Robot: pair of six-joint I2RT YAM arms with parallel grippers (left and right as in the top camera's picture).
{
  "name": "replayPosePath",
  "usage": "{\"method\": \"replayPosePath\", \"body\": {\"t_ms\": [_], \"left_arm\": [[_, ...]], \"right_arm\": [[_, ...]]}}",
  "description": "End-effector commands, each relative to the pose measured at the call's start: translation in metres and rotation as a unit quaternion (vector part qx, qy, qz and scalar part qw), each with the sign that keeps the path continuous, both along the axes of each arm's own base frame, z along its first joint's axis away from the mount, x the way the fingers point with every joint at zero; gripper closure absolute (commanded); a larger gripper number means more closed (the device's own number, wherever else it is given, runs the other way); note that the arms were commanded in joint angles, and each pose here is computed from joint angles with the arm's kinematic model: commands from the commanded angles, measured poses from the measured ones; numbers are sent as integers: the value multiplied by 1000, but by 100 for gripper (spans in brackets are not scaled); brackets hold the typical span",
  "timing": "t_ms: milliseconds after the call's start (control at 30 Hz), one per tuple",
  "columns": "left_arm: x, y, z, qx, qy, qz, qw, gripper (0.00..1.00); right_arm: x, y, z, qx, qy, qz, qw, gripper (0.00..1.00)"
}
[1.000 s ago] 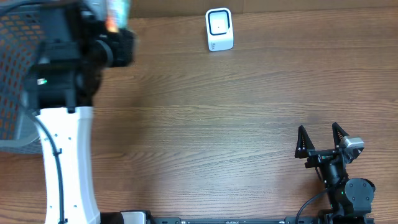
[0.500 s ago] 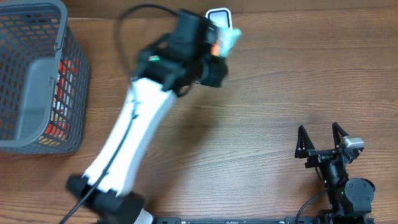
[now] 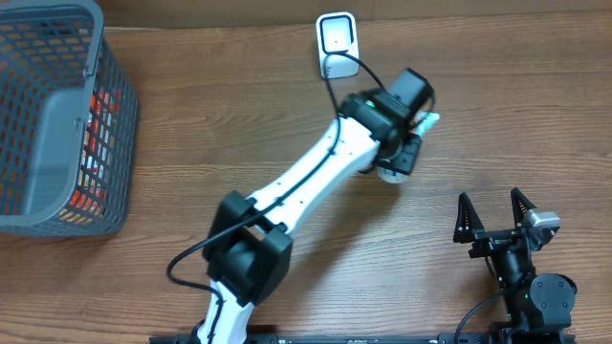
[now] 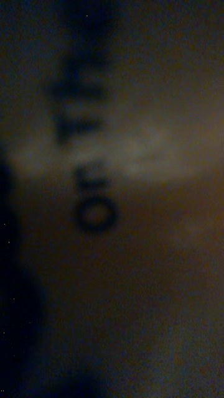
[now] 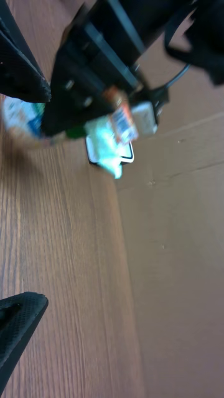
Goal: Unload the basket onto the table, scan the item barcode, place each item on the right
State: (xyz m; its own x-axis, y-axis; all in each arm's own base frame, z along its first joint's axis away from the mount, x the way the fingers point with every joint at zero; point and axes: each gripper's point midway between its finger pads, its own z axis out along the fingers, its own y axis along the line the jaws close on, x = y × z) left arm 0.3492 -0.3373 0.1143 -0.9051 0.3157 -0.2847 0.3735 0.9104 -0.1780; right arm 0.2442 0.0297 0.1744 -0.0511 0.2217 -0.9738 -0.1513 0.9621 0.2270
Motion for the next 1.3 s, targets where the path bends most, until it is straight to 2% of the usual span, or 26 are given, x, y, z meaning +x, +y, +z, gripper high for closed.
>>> {"method": "replayPosePath", "body": {"t_ms": [0, 200, 333, 433, 467, 900, 967, 1000, 1067, 1100, 1267], "left_arm": [[5, -13, -10, 16, -28, 35, 999, 53], [1, -26, -32, 47, -54, 83, 994, 53], [-6, -34, -38, 49, -54, 75, 994, 50], [-12, -36, -39, 45, -40, 68, 996, 36], [-14, -37, -40, 44, -35, 66, 996, 34], [-29, -37, -44, 47, -5, 50, 998, 33], [-29, -37, -44, 48, -5, 49, 998, 36], [-29, -36, -44, 48, -5, 49, 998, 41], [-29, -37, -44, 49, -8, 39, 998, 60], [-29, -37, -44, 50, -9, 35, 998, 65], [-29, -36, -44, 52, -10, 32, 998, 69]], "right_arm": [[0, -1, -2, 2, -1, -2, 1000, 0], [0, -1, -2, 2, -1, -2, 1000, 0], [0, -1, -2, 2, -1, -2, 1000, 0], [0, -1, -2, 2, -1, -2, 1000, 0], [0, -1, -2, 2, -1, -2, 1000, 0], [0, -1, -2, 2, -1, -2, 1000, 0], [0, -1, -2, 2, -1, -2, 1000, 0], [0, -1, -2, 2, -1, -2, 1000, 0], [0, -1, -2, 2, -1, -2, 1000, 0], [0, -1, -2, 2, -1, -2, 1000, 0], [0, -1, -2, 2, -1, -2, 1000, 0]]}}
